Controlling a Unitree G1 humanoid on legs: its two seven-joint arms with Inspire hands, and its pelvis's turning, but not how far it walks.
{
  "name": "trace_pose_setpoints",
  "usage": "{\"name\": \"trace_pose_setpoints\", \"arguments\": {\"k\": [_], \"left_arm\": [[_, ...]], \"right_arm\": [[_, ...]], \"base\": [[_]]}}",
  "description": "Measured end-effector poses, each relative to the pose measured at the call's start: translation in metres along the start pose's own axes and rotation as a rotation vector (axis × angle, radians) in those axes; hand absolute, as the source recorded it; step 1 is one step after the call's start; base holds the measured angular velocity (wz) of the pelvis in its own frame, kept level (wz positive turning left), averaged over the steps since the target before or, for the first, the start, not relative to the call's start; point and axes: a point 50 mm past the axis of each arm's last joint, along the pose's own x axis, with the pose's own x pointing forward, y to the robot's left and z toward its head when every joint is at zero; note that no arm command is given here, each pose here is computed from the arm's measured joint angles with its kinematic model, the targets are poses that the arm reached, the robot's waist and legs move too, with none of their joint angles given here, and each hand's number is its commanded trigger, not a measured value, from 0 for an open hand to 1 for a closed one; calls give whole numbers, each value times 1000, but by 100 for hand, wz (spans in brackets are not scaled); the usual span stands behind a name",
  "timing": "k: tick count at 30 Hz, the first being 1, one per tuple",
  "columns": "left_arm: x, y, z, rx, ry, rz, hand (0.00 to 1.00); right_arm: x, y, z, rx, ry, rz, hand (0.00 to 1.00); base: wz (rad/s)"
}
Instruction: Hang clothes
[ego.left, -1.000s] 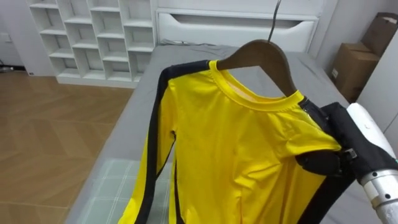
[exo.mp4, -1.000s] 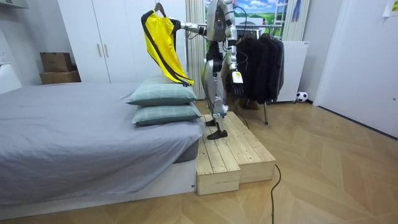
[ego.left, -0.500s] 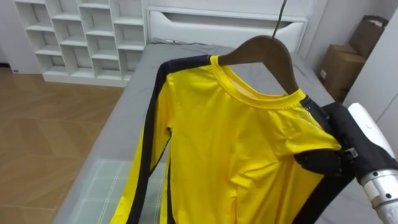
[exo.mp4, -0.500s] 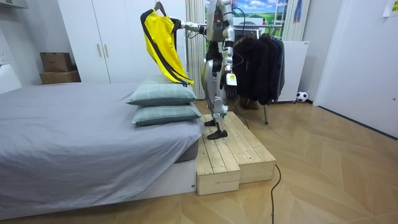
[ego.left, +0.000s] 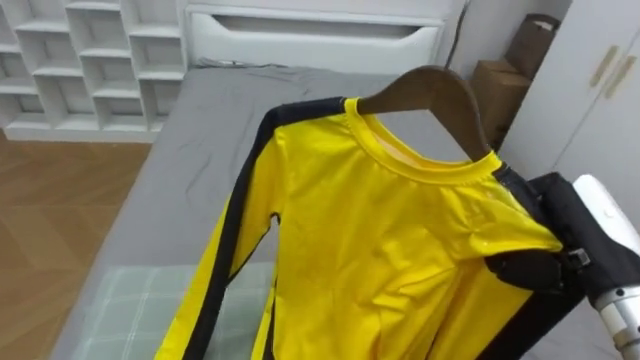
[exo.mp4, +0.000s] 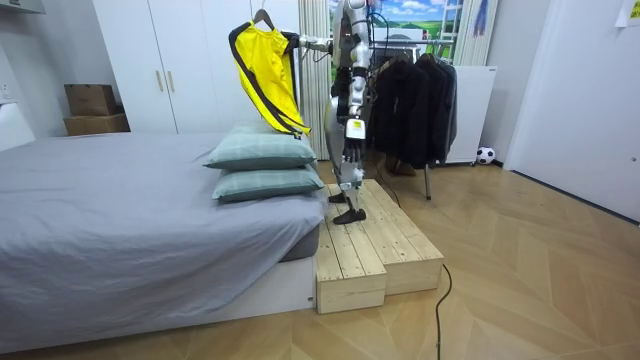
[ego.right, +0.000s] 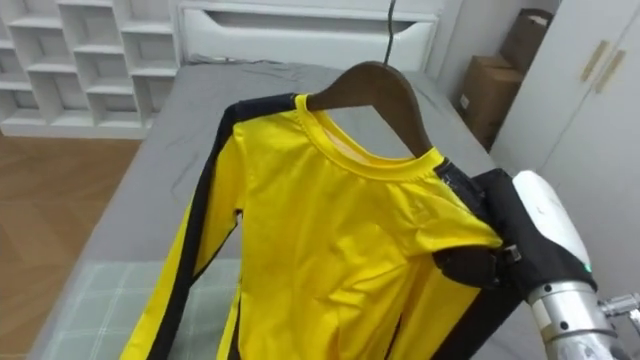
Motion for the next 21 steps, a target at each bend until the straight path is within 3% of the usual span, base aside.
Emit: {"name": "trace_pose_setpoints", "arguments": {"k": [8, 12, 21], "left_arm": [[-2, -7, -1, 30, 9, -20, 0], [-4, -11, -9, 40, 82, -22, 0], [-6, -15, -13, 55, 166, 0, 0]], "right_arm": [[-1, -3, 3, -27, -13, -63, 100], [-1, -4, 2, -26, -7, -107, 100], [-1, -1, 6, -43, -3, -116, 100]], "base": [[-135], [-144], [-46]]}}
